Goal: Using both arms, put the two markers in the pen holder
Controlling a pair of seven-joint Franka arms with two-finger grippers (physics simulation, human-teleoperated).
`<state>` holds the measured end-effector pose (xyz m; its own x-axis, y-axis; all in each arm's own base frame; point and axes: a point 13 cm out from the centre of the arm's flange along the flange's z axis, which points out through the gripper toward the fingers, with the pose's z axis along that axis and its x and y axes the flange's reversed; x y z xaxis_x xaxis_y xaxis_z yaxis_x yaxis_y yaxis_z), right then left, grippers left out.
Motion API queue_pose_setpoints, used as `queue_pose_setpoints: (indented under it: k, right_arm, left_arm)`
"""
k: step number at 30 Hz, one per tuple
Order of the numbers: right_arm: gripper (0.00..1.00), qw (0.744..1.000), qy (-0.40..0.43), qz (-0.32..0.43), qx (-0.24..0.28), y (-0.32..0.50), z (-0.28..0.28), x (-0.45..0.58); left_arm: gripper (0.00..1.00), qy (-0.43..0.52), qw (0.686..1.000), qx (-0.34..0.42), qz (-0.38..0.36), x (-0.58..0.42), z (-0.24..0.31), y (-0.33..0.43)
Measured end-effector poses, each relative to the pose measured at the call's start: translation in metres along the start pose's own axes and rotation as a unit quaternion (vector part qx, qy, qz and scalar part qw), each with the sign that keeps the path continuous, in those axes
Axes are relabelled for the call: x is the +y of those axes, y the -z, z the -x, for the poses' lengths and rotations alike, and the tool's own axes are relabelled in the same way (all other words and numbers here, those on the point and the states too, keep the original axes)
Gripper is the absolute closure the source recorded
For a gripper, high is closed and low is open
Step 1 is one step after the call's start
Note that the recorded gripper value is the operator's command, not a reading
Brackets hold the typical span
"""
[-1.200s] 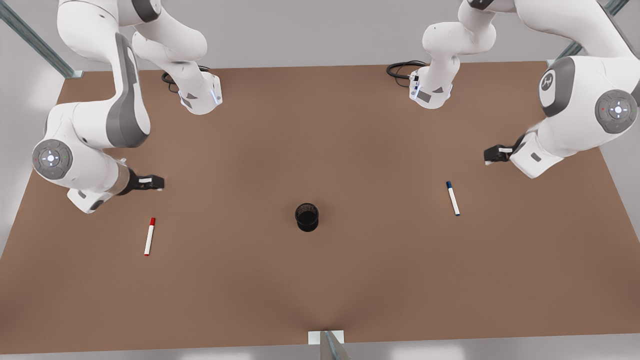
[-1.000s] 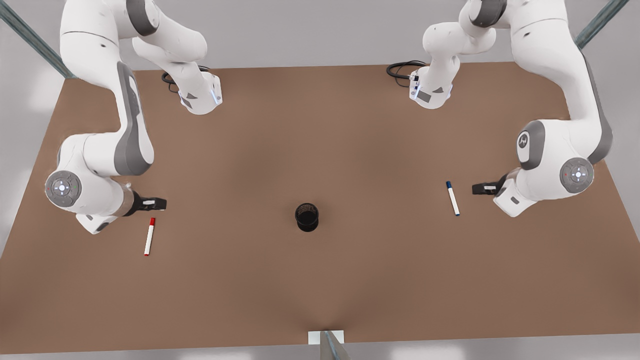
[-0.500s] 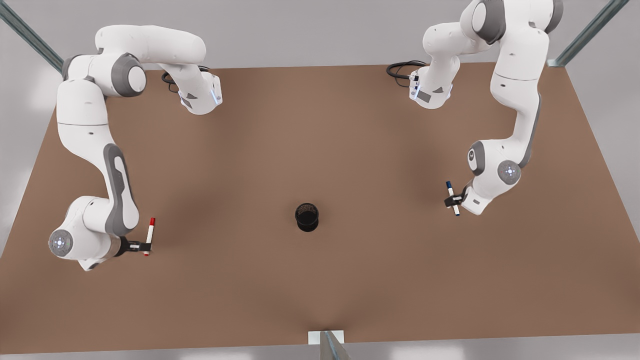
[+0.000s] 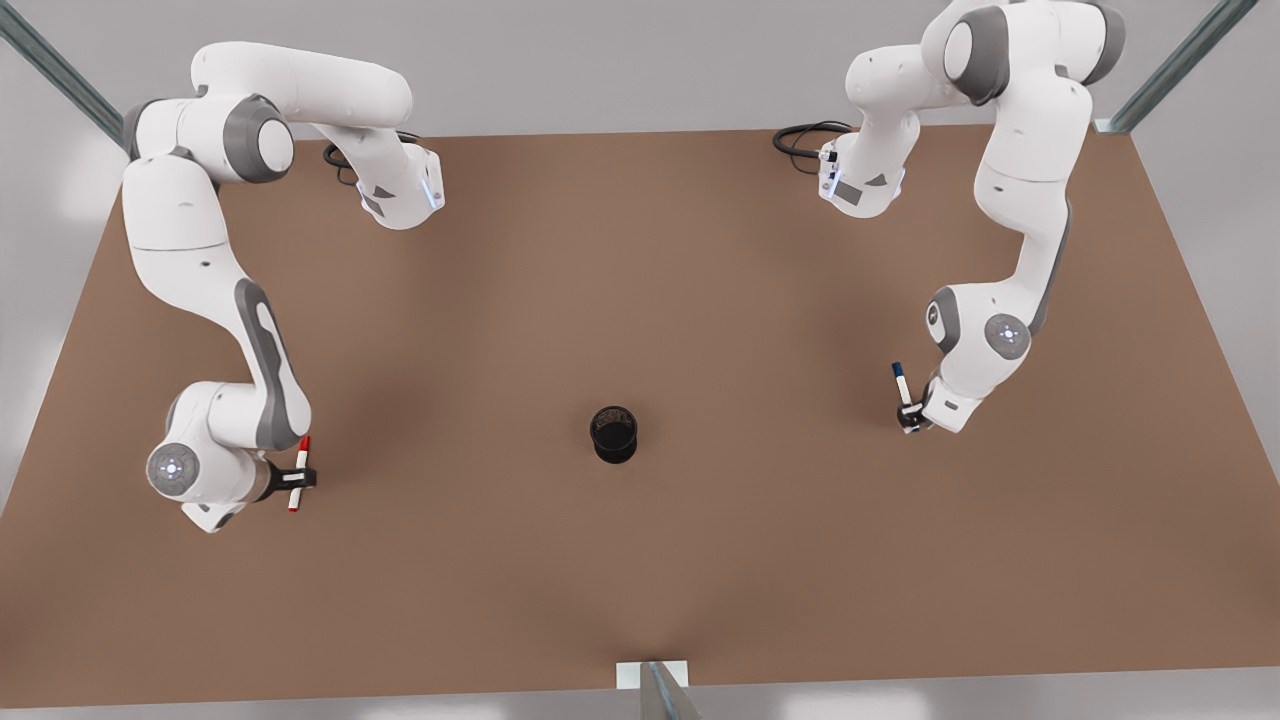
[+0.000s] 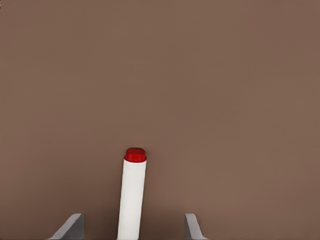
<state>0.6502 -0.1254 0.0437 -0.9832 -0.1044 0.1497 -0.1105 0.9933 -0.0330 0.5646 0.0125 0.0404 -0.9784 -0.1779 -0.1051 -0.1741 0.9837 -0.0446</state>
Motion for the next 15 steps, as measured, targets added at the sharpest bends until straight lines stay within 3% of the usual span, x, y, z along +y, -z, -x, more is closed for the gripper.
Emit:
queue_pose_setpoints:
  k: [4, 8, 10, 15]
  right_arm:
    - [0.42, 1.000, 0.005, 0.000, -0.002, -0.0030, -0.0005, 0.0024]
    - [0.46, 1.000, 0.008, -0.001, -0.004, -0.0044, 0.0004, 0.0030]
    - [0.54, 1.000, 0.009, -0.001, -0.005, -0.0044, 0.0007, 0.0024]
    - [0.58, 1.000, 0.011, -0.001, -0.006, -0.0048, 0.0010, 0.0034]
  left_arm:
    - [0.56, -0.001, 1.000, -0.002, 0.000, -0.0004, 0.0003, -0.0027]
    - [0.60, -0.001, 1.000, -0.004, 0.000, -0.0007, 0.0002, -0.0055]
    - [0.68, -0.001, 1.000, -0.005, 0.000, -0.0006, 0.0008, -0.0054]
    - [0.79, -0.001, 1.000, -0.008, 0.000, -0.0006, 0.0022, -0.0047]
